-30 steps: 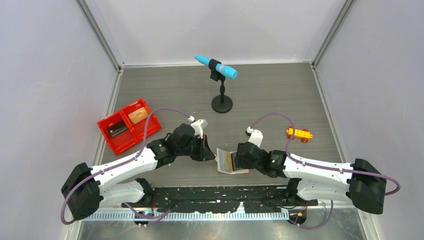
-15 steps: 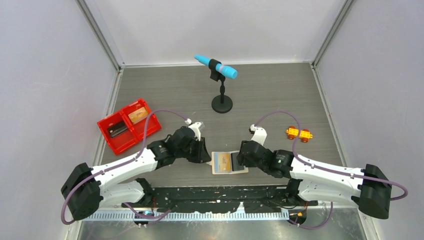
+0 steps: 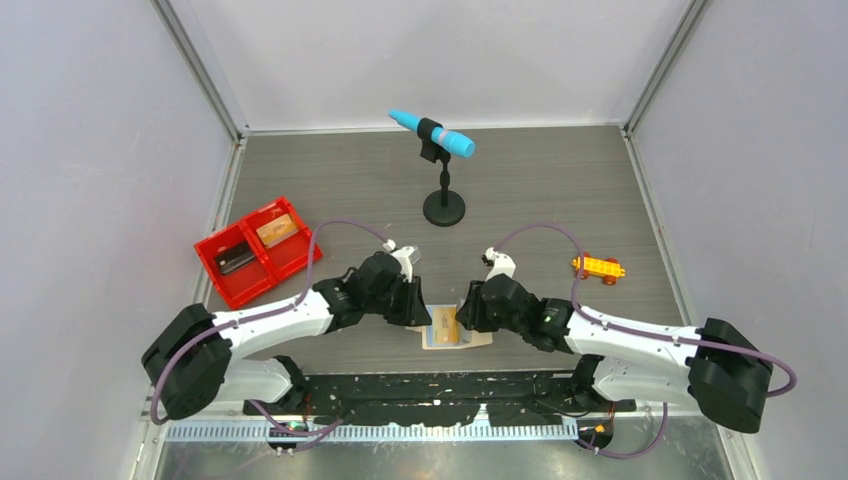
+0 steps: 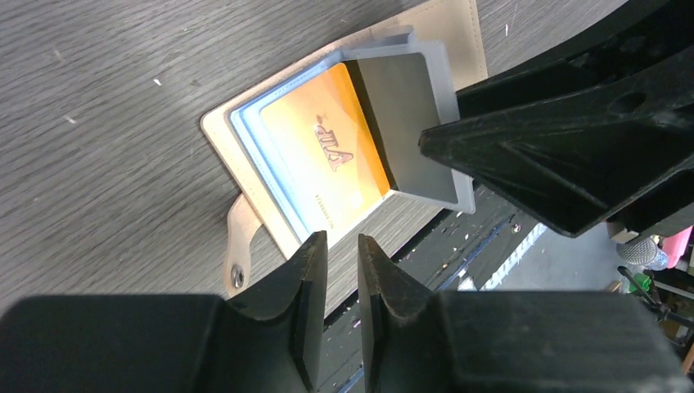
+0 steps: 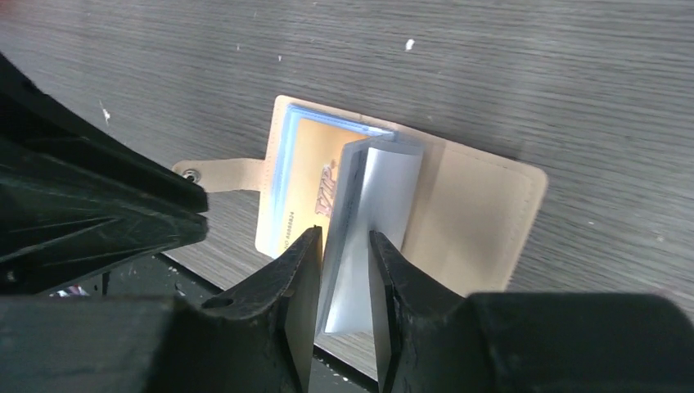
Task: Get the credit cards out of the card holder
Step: Open the card holder at the center of the board, then remove the credit card from the card holder.
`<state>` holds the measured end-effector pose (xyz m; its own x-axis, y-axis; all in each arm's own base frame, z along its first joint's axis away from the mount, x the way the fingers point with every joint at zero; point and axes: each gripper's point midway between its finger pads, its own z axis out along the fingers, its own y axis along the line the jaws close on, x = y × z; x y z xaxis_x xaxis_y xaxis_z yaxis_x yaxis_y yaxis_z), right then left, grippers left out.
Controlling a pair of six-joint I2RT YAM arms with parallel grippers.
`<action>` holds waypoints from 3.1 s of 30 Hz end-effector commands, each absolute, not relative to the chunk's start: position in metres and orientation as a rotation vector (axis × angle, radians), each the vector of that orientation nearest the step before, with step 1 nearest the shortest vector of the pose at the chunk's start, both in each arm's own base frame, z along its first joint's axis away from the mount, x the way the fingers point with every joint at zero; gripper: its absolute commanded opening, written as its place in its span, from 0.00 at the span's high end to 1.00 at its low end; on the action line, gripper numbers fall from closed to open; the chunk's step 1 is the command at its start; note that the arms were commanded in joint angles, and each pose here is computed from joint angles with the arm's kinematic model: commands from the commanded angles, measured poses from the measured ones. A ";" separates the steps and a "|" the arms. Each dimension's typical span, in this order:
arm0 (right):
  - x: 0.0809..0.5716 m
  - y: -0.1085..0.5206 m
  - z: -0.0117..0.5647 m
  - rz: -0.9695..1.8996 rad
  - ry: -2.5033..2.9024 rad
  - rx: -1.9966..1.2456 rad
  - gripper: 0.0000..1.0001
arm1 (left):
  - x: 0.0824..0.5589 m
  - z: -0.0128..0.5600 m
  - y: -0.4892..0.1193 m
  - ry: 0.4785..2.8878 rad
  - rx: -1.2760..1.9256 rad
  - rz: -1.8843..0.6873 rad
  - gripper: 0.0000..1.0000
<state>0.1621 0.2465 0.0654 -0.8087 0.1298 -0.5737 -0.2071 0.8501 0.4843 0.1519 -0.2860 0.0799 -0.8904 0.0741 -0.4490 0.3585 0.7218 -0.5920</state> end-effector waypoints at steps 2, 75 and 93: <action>0.166 0.261 0.063 0.799 2.410 -0.075 0.68 | 0.157 0.082 -0.303 2.479 0.344 -1.073 0.80; 0.156 0.199 0.017 0.526 2.491 0.051 0.79 | 0.190 0.031 -0.355 2.512 0.108 -1.190 0.67; 0.158 0.200 0.017 0.514 2.497 0.057 0.79 | 0.186 0.061 -0.365 2.436 0.118 -1.319 1.00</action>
